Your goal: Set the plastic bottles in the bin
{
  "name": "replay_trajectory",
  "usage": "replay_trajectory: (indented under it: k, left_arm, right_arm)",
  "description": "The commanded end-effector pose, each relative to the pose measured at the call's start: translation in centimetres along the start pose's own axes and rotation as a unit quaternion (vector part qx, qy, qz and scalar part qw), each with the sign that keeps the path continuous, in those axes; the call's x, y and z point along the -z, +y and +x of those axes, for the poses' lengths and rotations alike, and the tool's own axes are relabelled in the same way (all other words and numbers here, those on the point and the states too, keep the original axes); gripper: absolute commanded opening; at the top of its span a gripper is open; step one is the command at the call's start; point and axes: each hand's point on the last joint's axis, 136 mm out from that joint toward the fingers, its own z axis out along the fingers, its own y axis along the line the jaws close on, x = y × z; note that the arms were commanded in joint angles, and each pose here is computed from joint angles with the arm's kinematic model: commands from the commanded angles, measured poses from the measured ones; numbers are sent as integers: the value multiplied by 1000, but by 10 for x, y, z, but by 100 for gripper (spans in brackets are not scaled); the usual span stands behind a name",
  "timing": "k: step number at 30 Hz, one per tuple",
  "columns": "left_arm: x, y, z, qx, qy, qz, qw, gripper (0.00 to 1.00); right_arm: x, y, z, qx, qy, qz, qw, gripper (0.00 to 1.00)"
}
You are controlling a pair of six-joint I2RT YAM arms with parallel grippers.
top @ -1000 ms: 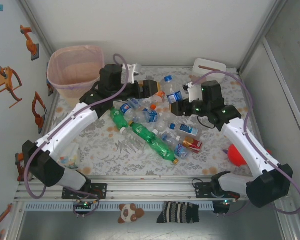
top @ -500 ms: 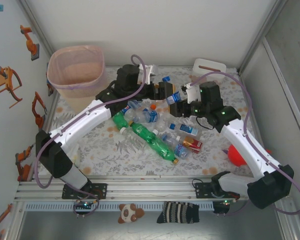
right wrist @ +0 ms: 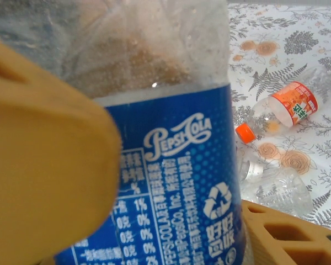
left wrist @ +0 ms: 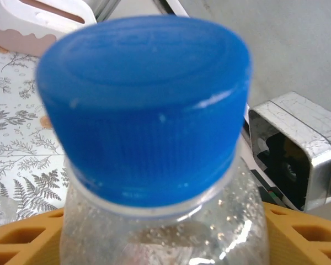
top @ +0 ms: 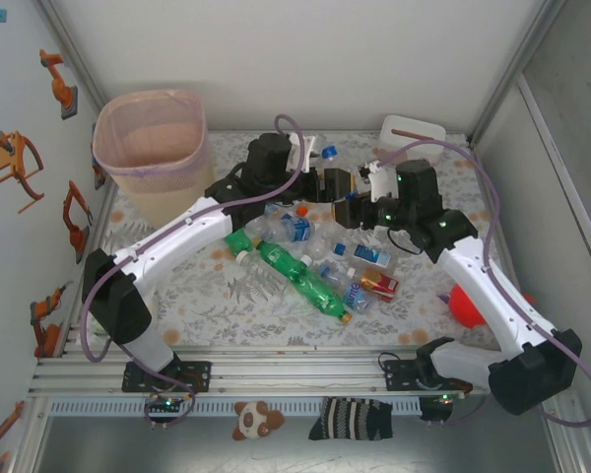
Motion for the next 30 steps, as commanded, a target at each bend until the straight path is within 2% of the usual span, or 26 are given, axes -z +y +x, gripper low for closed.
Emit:
replay_trajectory:
  k: [1,15,27,30]
  left_arm:
    - [-2,-6,-3,4,-13,11,1000,70]
    - [-2,-12,-2,0,-17,15,1000,55]
    - [20,4,-9,-41,-27,-46,998,53]
    - [30,13,-15,-50,-29,-68,996,53]
  right_arm:
    - [13,13,-24,24,-43,-5,999,48]
    - [22,9,-28,29,-57,17,998,50]
    - [30,14,-23,25,-42,17,999,76]
    - [34,12,-21,24,-41,27,999,77]
